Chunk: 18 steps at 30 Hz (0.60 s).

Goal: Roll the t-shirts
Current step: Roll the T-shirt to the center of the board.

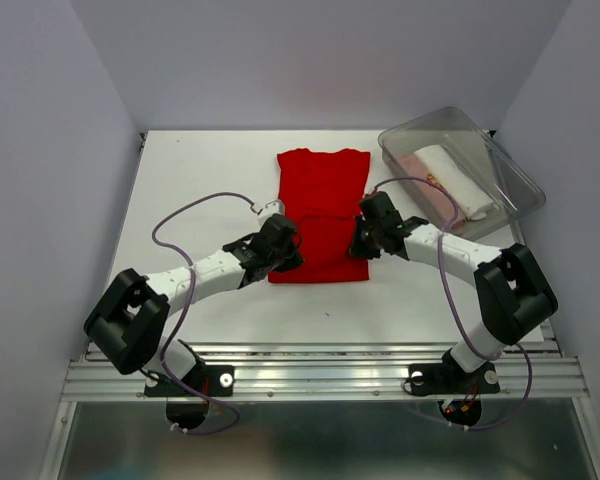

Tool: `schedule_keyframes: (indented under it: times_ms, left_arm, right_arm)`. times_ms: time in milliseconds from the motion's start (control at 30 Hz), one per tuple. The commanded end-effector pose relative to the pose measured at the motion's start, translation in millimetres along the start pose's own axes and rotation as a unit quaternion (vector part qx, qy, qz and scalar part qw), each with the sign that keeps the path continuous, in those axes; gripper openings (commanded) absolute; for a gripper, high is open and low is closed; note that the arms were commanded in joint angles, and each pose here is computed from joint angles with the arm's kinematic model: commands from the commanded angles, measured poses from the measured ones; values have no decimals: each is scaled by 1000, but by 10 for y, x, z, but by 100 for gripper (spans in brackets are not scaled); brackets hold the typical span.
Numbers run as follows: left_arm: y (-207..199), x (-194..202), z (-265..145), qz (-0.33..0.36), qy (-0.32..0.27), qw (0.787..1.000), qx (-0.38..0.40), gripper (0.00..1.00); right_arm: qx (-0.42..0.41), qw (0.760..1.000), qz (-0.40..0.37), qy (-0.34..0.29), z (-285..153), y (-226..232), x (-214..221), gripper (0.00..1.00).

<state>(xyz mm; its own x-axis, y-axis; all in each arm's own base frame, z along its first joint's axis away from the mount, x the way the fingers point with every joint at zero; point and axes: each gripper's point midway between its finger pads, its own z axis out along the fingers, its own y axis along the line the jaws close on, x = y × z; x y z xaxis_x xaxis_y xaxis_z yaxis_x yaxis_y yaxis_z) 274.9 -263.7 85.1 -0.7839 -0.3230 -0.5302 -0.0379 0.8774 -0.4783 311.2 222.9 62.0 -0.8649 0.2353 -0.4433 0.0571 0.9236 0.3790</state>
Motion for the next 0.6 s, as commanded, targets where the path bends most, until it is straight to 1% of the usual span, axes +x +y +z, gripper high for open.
schedule_keyframes:
  times_ms: [0, 133, 367, 533, 567]
  left_arm:
    - [57, -81, -90, -17, -31, 999, -1, 19]
    - [120, -81, -124, -13, -34, 999, -8, 20]
    - [40, 10, -2, -10, -10, 1000, 5, 22]
    - [53, 26, 110, -2, -4, 1000, -8, 23]
    - [18, -3, 128, -1, -10, 1000, -2, 23]
  right_arm:
    - [-86, 996, 5, -21, -119, 461, -142, 12]
    - [-96, 995, 4, -12, -36, 556, -127, 12]
    - [-48, 998, 5, -28, 211, 426, -219, 12]
    - [-31, 999, 1, -13, 375, 348, -141, 12]
    - [-17, 1000, 1, -19, 399, 292, -154, 12]
